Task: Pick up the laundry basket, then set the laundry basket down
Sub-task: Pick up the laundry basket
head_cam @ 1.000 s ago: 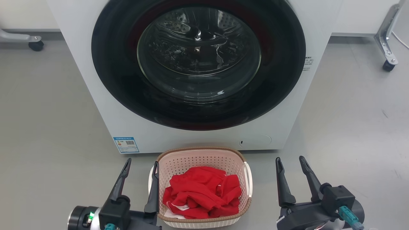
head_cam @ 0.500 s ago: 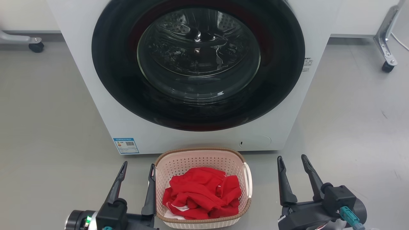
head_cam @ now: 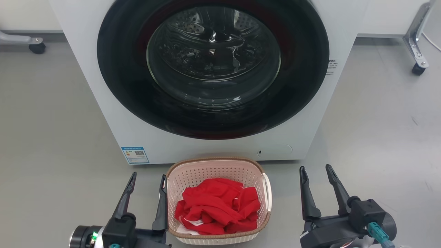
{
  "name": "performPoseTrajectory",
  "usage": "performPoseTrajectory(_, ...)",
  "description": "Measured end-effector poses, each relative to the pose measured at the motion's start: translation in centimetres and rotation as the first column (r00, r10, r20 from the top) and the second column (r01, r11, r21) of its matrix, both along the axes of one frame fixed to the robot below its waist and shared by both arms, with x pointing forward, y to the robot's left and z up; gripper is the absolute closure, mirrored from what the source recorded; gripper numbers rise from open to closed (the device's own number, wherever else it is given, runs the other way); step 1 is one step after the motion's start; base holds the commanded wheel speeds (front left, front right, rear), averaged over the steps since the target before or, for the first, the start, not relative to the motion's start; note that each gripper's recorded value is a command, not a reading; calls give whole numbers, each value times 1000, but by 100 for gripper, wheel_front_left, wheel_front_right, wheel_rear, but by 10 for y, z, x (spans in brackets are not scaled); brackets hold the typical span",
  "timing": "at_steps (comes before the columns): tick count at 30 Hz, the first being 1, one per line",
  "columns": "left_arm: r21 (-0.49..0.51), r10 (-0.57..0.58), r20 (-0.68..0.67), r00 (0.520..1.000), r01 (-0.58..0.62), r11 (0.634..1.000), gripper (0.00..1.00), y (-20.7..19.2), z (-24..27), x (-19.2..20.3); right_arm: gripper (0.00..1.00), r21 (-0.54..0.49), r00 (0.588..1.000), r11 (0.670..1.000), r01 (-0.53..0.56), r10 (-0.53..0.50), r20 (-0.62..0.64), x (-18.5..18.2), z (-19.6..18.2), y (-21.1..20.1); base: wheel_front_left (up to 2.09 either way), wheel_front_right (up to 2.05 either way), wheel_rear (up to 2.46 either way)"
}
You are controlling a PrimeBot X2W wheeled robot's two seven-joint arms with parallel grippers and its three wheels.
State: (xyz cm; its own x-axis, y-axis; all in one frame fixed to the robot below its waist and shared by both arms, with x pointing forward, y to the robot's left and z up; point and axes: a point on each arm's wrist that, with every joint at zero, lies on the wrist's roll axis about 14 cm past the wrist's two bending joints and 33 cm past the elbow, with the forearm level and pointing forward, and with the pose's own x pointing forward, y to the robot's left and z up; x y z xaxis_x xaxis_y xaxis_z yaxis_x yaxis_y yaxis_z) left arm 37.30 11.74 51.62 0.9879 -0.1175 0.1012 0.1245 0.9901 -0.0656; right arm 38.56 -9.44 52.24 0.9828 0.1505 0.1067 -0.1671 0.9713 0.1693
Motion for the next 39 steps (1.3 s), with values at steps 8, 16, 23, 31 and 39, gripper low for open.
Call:
performPoseTrajectory(8,-5,2,-11,1000,-2,1000,0,0,-4,5,0,0,1000,1000,3,-3,-8,4,-4,-1,0,0,0)
performPoseTrajectory(16,-9,6,-36,999,-6,1000,0,0,-14,16,0,2,999,1000,11,-11,-35,14,-15,-3,0,0,0)
performPoseTrajectory(23,-11,14,-32,999,-14,1000,0,2,-16,42,0,5,1000,1000,20,-20,-20,41,-13,-6,0,0,0)
performPoseTrajectory(31,-10,36,-83,996,-37,999,0,7,-40,78,0,-9,998,1000,28,-28,-63,79,-36,-11,0,0,0)
performPoseTrajectory(39,0,37,-194,980,-38,999,0,6,-91,108,0,-34,989,999,4,-9,-148,115,-81,-10,0,0,0)
